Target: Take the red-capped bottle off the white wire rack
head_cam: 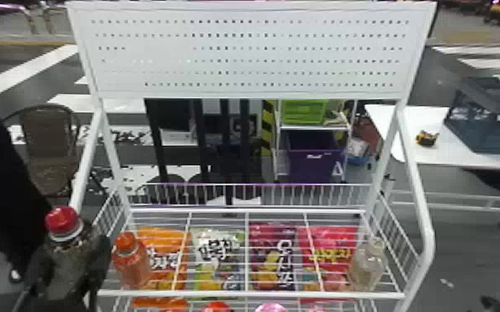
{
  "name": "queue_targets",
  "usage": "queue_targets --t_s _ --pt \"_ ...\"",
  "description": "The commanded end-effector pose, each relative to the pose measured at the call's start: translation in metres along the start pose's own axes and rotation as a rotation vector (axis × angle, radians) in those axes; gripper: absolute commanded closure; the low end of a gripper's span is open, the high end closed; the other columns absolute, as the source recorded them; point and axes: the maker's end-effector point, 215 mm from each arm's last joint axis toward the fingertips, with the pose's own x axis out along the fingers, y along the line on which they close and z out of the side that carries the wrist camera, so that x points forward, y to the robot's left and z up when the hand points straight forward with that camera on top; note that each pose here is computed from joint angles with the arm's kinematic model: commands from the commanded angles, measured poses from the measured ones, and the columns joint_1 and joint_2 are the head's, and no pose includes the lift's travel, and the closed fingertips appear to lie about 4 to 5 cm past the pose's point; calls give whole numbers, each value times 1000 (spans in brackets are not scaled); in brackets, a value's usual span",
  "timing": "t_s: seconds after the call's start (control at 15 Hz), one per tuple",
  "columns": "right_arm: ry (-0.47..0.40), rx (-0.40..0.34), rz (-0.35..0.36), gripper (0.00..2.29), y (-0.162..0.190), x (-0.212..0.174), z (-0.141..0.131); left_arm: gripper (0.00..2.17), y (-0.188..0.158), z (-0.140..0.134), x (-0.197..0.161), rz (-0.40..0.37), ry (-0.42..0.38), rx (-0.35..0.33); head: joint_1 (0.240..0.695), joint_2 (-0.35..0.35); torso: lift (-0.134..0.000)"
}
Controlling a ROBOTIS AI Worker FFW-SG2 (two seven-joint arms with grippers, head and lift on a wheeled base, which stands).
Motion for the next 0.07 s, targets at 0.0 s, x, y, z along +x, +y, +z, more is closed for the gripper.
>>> queue_targets --t_s 0.0 --pt "-2 1 0 1217 1 -1 0 1983 0 0 -1 -1 3 1 499 0 0"
